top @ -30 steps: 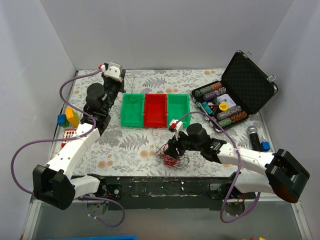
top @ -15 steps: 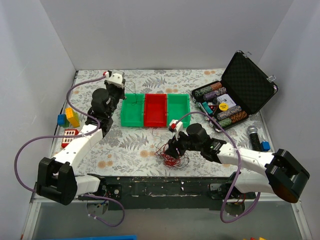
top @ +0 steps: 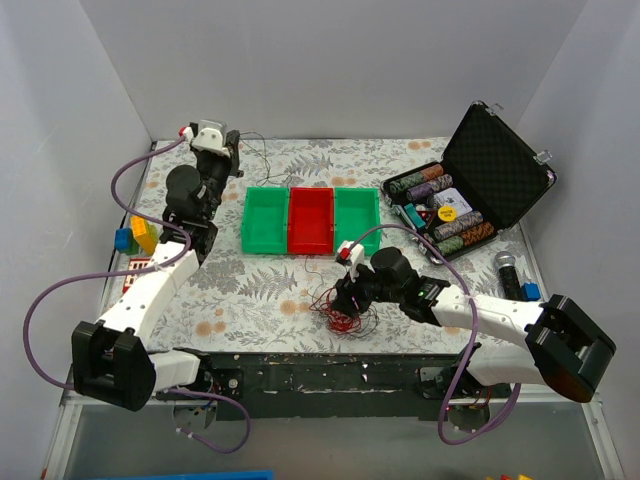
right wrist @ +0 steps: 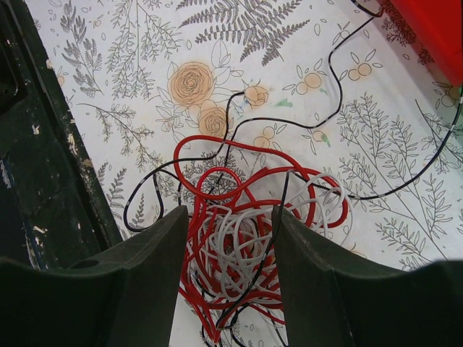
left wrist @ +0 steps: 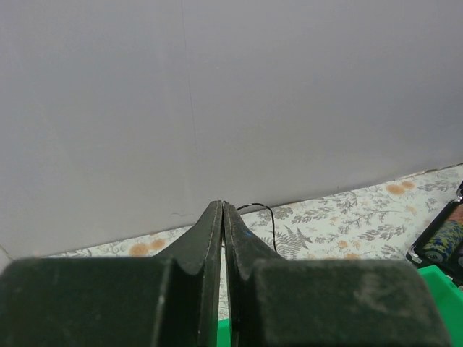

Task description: Untangle the cables

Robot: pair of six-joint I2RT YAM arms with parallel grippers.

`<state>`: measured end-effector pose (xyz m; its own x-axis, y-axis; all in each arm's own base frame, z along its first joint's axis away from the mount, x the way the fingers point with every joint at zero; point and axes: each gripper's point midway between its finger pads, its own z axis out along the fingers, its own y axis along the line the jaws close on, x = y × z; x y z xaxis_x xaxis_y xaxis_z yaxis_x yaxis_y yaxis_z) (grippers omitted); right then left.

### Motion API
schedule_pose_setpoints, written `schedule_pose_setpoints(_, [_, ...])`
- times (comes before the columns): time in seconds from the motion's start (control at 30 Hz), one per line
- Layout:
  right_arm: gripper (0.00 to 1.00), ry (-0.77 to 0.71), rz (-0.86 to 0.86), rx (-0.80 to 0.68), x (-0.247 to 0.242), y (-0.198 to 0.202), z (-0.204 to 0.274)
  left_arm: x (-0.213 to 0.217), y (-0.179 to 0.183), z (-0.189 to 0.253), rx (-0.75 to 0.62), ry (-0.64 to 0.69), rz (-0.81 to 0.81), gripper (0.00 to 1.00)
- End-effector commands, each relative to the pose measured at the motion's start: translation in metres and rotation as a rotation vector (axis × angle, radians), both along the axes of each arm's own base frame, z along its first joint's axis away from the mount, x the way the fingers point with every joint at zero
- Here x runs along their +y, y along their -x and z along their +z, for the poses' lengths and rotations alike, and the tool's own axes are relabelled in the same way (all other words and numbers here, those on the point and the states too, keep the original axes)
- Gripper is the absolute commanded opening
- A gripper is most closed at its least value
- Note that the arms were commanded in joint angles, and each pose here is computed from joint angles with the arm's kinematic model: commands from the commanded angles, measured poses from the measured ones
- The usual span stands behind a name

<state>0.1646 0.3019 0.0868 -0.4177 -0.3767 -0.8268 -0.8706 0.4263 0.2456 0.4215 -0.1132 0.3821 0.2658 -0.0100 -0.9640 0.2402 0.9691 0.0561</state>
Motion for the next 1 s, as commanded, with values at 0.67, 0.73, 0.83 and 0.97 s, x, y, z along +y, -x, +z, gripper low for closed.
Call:
schedule_pose_setpoints(0.67, [0.55, -0.006, -0.008, -0.028, 0.003, -0.006, 0.004, 0.023, -0.008, -0.065, 0.071, -0.191, 0.112, 0.0])
schedule_pose_setpoints(0.73, [0.55, -0.001, -0.008, -0.026, 0.003, -0.005, 0.003, 0.029, -0.009, -0.066, 0.055, -0.2, 0.148, 0.0])
schedule_pose_setpoints(0.83, [0.55, 0.001, -0.011, -0.029, 0.003, -0.006, 0.003, 0.044, -0.009, -0.057, 0.044, -0.166, 0.193, 0.0])
schedule_pose_setpoints(0.97, [0.54, 0.002, -0.005, -0.024, 0.005, -0.006, 0.003, 0.043, -0.003, -0.051, 0.045, -0.149, 0.156, 0.0])
